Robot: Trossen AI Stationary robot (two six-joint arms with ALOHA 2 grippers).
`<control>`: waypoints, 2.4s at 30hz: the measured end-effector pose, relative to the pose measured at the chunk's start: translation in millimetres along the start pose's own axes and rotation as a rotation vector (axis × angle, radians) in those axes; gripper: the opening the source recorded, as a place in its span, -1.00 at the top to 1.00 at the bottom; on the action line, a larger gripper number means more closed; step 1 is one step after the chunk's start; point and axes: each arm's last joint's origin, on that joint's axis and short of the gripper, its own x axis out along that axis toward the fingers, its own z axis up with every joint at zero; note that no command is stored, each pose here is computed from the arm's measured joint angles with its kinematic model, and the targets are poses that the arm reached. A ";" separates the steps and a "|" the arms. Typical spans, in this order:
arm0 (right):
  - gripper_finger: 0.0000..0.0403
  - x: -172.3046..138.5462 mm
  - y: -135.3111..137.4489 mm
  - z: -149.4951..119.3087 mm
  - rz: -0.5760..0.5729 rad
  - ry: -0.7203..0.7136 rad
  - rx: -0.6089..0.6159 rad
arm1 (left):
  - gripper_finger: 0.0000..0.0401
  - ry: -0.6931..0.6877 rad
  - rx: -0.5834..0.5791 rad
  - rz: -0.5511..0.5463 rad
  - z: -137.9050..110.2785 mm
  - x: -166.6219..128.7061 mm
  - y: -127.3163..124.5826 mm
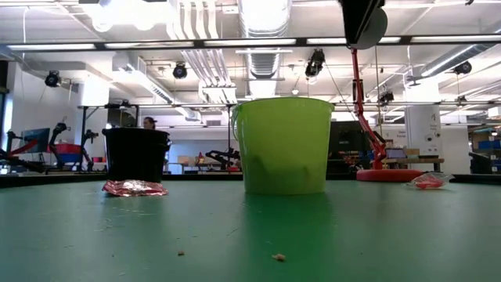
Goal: Sort candy
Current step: Put the red candy into the black bucket
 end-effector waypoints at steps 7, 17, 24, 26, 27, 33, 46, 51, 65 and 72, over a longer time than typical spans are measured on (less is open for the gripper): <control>0.59 -18.5 19.8 -29.8 0.020 -0.064 0.114 | 0.51 -0.021 -0.025 0.026 12.2 -7.1 1.4; 0.59 -1.7 53.0 -80.2 -0.034 -0.017 0.224 | 0.51 -0.253 0.067 -0.034 34.5 -52.1 3.2; 0.59 26.9 56.8 -115.7 -0.144 0.066 0.392 | 0.51 -0.385 0.151 -0.066 56.8 -71.9 11.6; 0.59 32.6 58.9 -125.0 -0.169 0.073 0.417 | 0.51 -0.391 0.154 -0.063 62.5 -74.0 15.3; 0.59 35.0 60.0 -129.2 -0.180 0.074 0.431 | 0.51 -0.393 0.160 -0.062 64.4 -74.6 16.8; 0.48 53.4 66.2 -152.0 -0.202 0.152 0.492 | 0.51 -0.399 0.189 -0.041 72.7 -74.7 19.8; 0.43 60.9 70.8 -166.2 -0.209 0.121 0.449 | 0.51 -0.402 0.204 -0.030 75.6 -74.0 20.1; 0.41 62.0 75.6 -165.7 -0.161 0.146 0.482 | 0.51 -0.414 0.203 -0.028 75.8 -74.0 20.1; 0.32 119.2 79.7 -201.7 -0.136 0.307 0.665 | 0.51 -0.437 0.216 -0.024 76.3 -73.8 19.7; 0.32 136.8 76.2 -207.8 -0.130 0.300 0.730 | 0.51 -0.445 0.213 -0.028 76.6 -74.0 19.2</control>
